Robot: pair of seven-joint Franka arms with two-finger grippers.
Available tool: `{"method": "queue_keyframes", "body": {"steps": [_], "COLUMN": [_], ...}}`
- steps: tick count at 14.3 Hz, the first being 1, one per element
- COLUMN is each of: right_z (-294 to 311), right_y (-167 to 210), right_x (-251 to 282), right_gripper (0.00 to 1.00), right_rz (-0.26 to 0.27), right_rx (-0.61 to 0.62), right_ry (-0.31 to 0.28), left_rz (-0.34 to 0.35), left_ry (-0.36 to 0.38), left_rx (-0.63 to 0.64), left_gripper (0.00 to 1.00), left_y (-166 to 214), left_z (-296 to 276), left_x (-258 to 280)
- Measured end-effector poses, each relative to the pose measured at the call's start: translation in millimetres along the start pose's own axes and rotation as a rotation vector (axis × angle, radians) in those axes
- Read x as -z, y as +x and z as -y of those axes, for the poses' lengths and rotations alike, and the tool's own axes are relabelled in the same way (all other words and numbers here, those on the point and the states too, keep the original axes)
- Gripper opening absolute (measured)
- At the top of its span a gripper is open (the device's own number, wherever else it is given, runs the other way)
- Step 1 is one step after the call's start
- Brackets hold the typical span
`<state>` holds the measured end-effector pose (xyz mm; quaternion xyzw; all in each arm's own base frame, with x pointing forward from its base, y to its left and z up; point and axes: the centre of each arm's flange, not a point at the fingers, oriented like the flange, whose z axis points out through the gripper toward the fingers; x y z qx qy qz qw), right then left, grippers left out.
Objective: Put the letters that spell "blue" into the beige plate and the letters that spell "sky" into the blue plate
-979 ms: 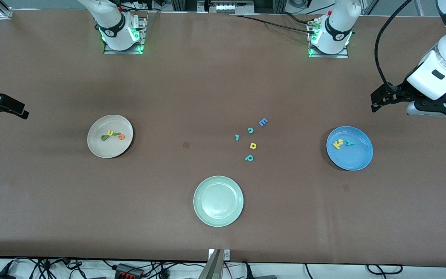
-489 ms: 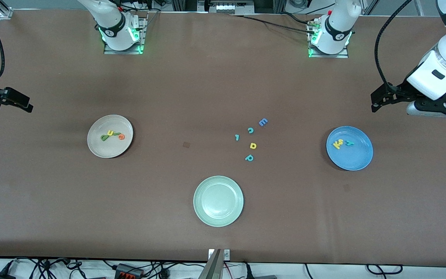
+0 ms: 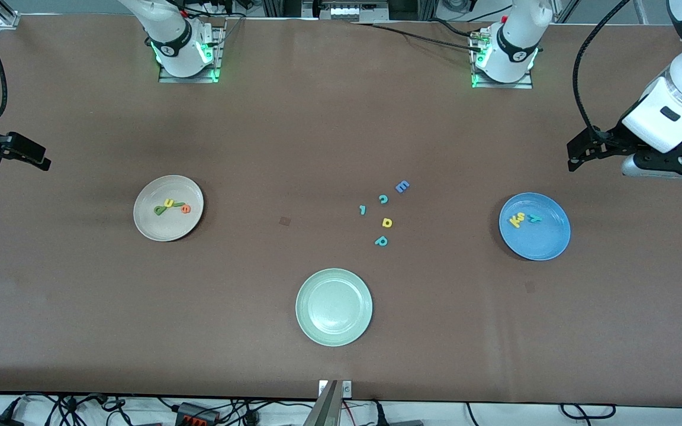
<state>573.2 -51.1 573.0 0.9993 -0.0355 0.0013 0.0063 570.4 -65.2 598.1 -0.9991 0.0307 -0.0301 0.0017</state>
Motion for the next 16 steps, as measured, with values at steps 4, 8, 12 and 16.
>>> {"method": "queue_keyframes", "body": {"steps": [4, 8, 12, 16], "right_z": [-0.3, -3.0, -5.0, -5.4], "right_y": [-0.3, -2.5, -3.8, -3.9], "right_x": [0.1, 2.9, 4.0, 3.7], "right_gripper": [1.0, 1.0, 1.0, 1.0], "right_rz": [0.001, 0.002, 0.002, 0.003], "right_rx": [0.0, -0.004, -0.008, -0.008], "right_ry": [-0.001, -0.003, -0.004, -0.004], "left_rz": [0.0, 0.0, 0.0, 0.0], "left_ry": [0.0, 0.0, 0.0, 0.0], "left_rx": [0.0, 0.0, 0.0, 0.0], "left_gripper": [1.0, 1.0, 1.0, 1.0], "left_y": [0.0, 0.0, 0.0, 0.0], "left_z": [0.0, 0.0, 0.0, 0.0], "left_x": [0.0, 0.0, 0.0, 0.0]}}
